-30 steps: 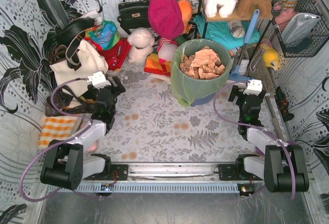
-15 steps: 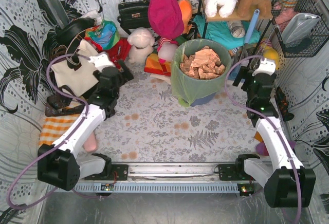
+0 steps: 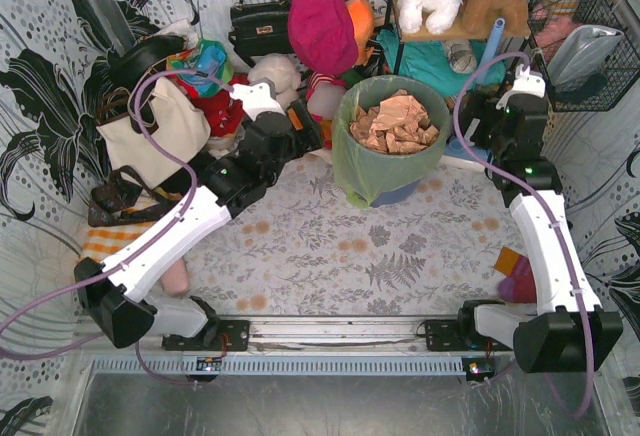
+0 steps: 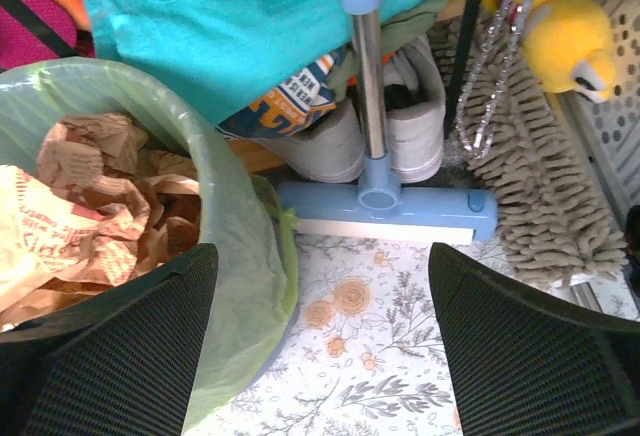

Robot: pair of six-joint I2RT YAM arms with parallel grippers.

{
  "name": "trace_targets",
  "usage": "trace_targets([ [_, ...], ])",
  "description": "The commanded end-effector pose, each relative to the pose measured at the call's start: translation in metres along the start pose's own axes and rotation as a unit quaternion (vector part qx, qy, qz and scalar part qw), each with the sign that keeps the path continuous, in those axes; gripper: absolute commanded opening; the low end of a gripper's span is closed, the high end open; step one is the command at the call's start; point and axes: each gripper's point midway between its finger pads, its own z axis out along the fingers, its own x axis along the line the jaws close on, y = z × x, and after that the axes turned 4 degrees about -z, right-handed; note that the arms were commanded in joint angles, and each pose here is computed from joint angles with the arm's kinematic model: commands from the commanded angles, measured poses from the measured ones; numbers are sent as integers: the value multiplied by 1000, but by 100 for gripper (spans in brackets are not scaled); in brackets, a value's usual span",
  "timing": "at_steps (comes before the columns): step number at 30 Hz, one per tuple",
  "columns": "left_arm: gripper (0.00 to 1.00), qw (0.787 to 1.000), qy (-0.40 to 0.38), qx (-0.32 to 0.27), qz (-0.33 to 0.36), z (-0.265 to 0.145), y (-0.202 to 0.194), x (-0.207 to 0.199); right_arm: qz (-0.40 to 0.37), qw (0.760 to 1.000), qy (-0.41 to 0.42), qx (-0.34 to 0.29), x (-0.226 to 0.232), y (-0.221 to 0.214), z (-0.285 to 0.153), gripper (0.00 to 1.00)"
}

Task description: Tie the trash bag

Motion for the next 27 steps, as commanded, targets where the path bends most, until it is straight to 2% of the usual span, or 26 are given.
trace_targets([
  [1,87,999,18,1,-51,0,-3,-20,17,999,31,25,14,9,-4,85],
  [5,83,994,27,-10,-102,-4,-5,-45,24,997,63,26,28,22,-1,83],
  [10,81,987,28,18,-155,0,-19,-68,29,995,89,41,41,29,7,76],
  [14,69,980,31,29,-194,5,-29,-80,29,993,102,50,47,32,14,67],
  [20,54,975,52,24,-216,15,-36,-78,27,991,117,59,54,33,28,54],
  [27,47,973,61,27,-220,27,-45,-81,19,990,119,74,56,29,45,42],
])
